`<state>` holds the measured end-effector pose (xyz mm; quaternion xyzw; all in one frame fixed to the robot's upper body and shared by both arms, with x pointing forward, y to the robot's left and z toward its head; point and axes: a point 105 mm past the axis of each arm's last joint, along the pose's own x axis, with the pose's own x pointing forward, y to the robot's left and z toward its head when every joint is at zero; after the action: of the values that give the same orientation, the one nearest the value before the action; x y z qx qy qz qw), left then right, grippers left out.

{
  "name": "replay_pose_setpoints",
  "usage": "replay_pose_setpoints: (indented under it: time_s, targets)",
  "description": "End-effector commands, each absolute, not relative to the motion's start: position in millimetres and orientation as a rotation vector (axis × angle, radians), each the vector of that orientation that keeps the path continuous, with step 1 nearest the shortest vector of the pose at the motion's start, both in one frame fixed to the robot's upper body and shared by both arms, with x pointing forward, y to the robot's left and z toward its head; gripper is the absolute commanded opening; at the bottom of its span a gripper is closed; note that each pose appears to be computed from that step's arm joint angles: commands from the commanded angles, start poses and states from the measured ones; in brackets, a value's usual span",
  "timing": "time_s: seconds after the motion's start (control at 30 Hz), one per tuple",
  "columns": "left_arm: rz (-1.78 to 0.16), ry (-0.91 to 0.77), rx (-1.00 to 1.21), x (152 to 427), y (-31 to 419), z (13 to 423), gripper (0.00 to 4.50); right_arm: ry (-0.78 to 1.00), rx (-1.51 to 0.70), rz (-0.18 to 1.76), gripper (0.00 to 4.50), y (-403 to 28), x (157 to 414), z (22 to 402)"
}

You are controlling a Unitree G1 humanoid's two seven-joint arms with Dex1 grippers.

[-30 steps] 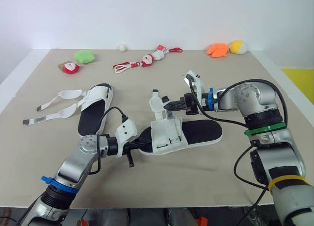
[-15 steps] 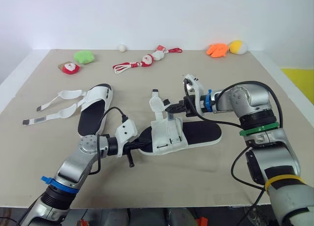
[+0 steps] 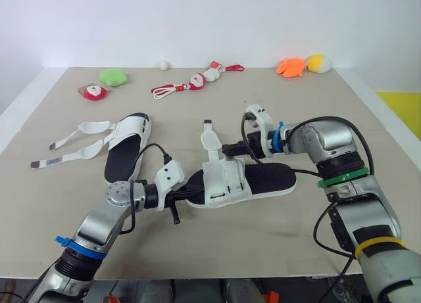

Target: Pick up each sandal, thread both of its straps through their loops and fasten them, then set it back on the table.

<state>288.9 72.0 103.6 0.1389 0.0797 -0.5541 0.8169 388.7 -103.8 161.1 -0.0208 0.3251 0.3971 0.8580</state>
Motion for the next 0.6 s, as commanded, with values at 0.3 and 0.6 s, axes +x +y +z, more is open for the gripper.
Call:
replay_pose_setpoints:
  time_s: [0.3, 0.6]
  targets:
    - [-1.170, 0.260, 0.295, 288, 75, 83, 0.00, 0.588, 0.222, 0.845, 4.46, -88, 407, 203]
    - [-1.169, 0.260, 0.298, 289, 75, 83, 0.00, 0.661, 0.405, 0.821, 4.46, -60, 418, 192]
